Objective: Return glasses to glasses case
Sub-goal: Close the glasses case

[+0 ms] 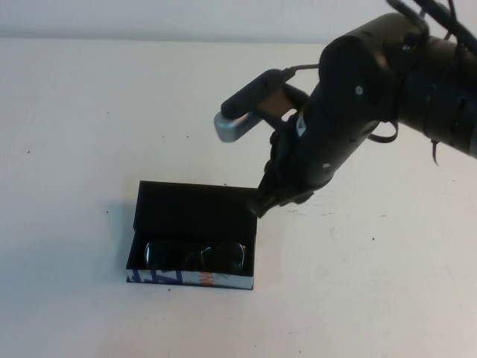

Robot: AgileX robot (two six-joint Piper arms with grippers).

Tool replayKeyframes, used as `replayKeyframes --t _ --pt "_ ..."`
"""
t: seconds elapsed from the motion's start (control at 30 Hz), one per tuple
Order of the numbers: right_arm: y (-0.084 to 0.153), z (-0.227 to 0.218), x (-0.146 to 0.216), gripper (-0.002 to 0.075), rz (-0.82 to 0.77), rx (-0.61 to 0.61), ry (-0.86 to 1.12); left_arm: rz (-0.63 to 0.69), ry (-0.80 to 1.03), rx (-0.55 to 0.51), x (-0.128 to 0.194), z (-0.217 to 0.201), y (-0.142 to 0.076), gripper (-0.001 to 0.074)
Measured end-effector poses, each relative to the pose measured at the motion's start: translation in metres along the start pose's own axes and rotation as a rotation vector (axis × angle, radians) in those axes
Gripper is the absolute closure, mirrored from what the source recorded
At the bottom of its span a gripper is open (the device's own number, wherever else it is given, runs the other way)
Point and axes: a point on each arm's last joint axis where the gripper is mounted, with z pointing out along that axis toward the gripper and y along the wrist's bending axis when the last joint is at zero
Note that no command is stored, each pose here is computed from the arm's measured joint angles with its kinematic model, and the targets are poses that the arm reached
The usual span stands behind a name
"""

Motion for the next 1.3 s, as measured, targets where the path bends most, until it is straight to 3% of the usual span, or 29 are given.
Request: replayKeyframes --t 0.27,0.57,0.73,0.9,1.1,1.3 --pt "-0.044 -0.004 0.003 0.0737 0.144 0.008 -0.074 0.0 0.0 0.0 0.0 0.0 0.0 0.0738" --pt "-0.044 -0.004 0.002 0.0737 0.148 -0.056 -0.104 0.02 -0.074 -0.013 -0.007 0.0 0.001 0.0738" --pt "-0.044 -0.004 0.0 0.0737 0.151 -0.058 -0.119 -0.315 -0.233 0.033 -0.021 -0.002 0.0 0.0738" --pt "-0.046 0.005 -0.001 0.0737 0.163 -0.067 -0.113 -0.495 -0.29 0.063 -0.026 -0.004 0.001 0.0738" --pt "-0.051 0.017 -0.008 0.0737 0.213 -0.113 -0.113 -0.616 -0.031 0.129 -0.044 -0.001 -0.008 0.0738" --pt "-0.056 0.028 -0.014 0.0737 0.236 -0.154 -0.074 -0.491 0.369 0.203 -0.067 0.022 -0.021 0.0738"
